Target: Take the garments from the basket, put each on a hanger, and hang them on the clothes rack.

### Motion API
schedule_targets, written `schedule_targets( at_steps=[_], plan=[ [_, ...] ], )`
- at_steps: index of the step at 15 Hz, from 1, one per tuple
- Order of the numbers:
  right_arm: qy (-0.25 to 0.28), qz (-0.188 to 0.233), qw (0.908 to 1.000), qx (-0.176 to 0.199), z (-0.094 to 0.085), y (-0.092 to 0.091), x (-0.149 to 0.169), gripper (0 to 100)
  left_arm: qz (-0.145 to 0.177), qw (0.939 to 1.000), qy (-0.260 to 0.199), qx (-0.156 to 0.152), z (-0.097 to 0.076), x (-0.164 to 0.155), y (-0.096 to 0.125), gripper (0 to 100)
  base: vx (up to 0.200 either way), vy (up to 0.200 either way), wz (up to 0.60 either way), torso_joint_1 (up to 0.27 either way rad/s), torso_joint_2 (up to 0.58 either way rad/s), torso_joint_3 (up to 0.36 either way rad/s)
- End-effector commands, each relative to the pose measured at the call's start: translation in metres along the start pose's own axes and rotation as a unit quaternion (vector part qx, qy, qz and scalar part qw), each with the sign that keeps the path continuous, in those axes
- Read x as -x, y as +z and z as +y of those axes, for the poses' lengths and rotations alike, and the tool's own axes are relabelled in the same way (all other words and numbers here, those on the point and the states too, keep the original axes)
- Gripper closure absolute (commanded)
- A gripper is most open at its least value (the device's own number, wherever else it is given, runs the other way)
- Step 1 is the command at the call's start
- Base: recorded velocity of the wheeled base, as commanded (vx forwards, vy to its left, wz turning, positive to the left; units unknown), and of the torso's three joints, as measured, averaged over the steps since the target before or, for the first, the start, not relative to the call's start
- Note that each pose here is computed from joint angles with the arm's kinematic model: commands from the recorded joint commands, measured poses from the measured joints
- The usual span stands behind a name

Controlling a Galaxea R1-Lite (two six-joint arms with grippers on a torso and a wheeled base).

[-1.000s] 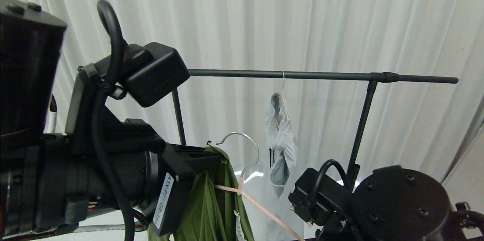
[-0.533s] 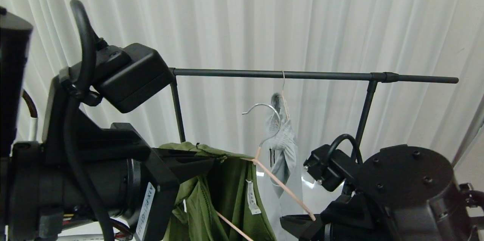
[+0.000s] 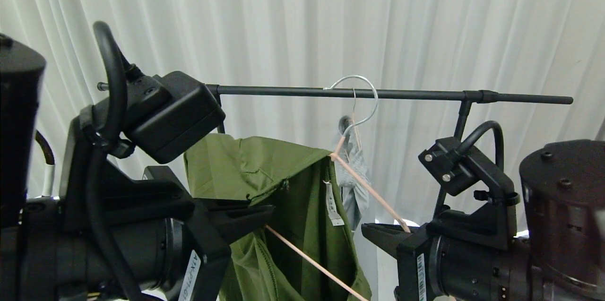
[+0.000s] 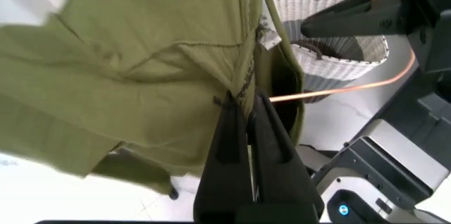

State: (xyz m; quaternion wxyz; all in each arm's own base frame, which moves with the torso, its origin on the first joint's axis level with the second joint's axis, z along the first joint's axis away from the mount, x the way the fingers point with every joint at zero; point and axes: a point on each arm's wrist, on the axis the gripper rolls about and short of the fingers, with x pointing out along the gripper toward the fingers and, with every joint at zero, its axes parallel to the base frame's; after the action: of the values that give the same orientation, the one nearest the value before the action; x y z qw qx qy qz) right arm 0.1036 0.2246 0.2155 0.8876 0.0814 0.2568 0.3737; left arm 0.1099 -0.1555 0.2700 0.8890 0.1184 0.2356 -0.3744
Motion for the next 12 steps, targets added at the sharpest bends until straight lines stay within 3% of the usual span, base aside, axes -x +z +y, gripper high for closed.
schedule_targets(
  at_steps=[1,2,3,10,12],
  plan=[
    [0.005,-0.009,0.9999,0.003,0.000,0.003,0.006,100,0.003,1.0000,-0.003,-0.002,-0.002,-0.001,-0.001,100,0.000,0.000,0.00,0.000,0.00,0.000],
    [0.006,-0.011,0.9999,0.004,0.001,0.003,0.007,100,0.002,1.0000,-0.004,-0.002,-0.002,-0.001,0.000,100,0.000,0.000,0.00,0.000,0.00,0.000],
    [0.007,-0.012,0.9999,0.005,0.001,0.003,0.008,100,0.001,1.0000,-0.005,-0.004,-0.003,-0.001,0.000,0,0.000,0.000,0.00,0.000,0.00,0.000],
    [0.015,-0.048,0.9987,-0.005,-0.003,0.006,0.021,100,-0.017,0.9997,-0.016,-0.007,-0.004,0.014,-0.003,0,0.000,0.000,0.00,0.000,0.00,0.000],
    [0.009,-0.041,0.9990,0.016,-0.013,-0.005,0.032,100,-0.026,0.9981,-0.013,-0.055,-0.001,0.026,-0.011,0,0.000,0.000,0.00,0.000,0.00,0.000]
  ],
)
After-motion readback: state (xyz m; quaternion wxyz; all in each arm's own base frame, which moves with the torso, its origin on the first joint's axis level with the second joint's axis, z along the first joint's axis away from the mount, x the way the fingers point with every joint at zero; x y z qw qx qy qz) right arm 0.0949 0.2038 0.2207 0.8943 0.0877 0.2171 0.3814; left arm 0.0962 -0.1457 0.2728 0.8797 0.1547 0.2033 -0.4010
